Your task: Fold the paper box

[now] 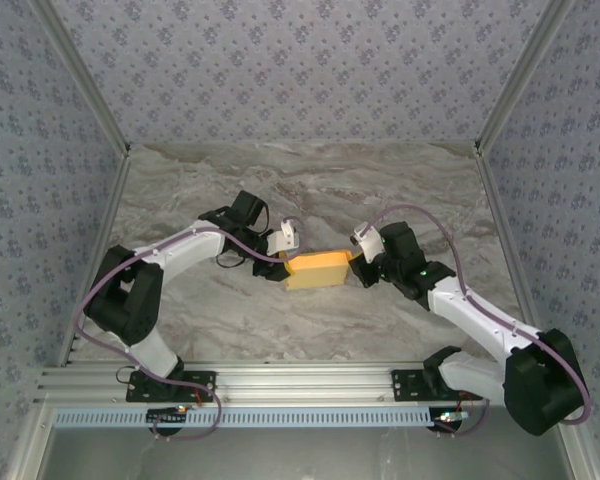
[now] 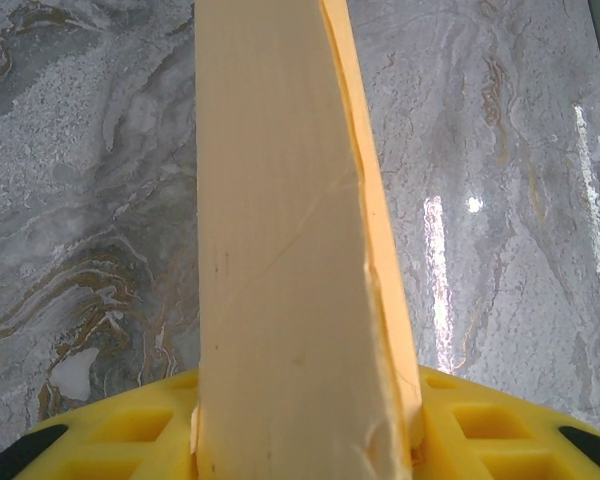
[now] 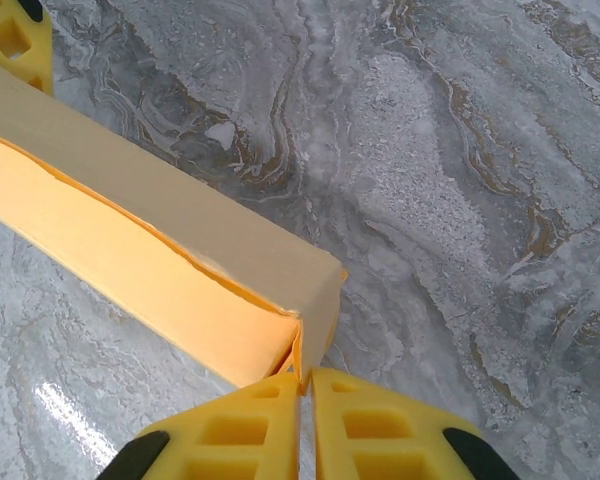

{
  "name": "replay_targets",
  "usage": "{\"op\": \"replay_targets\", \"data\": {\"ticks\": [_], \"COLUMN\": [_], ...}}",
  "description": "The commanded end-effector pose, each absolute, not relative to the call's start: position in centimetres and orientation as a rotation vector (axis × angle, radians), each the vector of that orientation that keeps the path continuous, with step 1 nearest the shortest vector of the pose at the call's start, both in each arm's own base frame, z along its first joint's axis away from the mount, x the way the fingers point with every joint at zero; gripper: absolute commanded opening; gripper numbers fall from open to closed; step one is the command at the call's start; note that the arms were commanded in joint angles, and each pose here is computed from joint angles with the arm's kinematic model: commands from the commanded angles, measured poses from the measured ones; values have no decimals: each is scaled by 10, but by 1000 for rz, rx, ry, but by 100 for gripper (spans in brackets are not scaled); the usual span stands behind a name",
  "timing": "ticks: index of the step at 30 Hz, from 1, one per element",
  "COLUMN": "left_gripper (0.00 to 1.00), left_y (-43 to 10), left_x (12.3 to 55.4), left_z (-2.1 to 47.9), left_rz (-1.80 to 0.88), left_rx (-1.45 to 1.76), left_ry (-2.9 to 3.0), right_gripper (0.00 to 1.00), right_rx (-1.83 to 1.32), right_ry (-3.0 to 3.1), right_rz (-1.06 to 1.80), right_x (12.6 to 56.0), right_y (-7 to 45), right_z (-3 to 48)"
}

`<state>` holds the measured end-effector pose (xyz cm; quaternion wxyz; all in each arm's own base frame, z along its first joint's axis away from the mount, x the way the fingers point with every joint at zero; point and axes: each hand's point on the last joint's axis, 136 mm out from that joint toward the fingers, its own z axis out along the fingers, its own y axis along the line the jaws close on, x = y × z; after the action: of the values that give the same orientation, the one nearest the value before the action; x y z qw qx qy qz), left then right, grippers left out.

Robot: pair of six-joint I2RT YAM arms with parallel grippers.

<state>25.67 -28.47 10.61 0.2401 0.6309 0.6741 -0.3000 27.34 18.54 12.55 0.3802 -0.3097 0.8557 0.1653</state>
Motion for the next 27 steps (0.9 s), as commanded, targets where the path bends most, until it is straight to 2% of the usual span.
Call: {"op": "replay_targets", "data": {"ticks": [1,12,20,27], "left_gripper": [43,43,42,42], "left_y": [-290,-290,-291,-291], "left_x": [256,257,258,258], "left_z": [114,104,98,98], "left_rz": [-847,-812,-800,-795], "left_rx": [1733,1756,1765,1765], "left_ry": [1824,1863,1893,1894], "right_gripper": [10,4,4,5], "right_rx": [-779,-649,-513,-515], "right_ry": [2154,2269,2390,2388], "right_rz": [449,405,335,298], "right_x": [280,280,280,279], "right_y": [191,188,185,180], "right_z": [142,155,155,155]}}
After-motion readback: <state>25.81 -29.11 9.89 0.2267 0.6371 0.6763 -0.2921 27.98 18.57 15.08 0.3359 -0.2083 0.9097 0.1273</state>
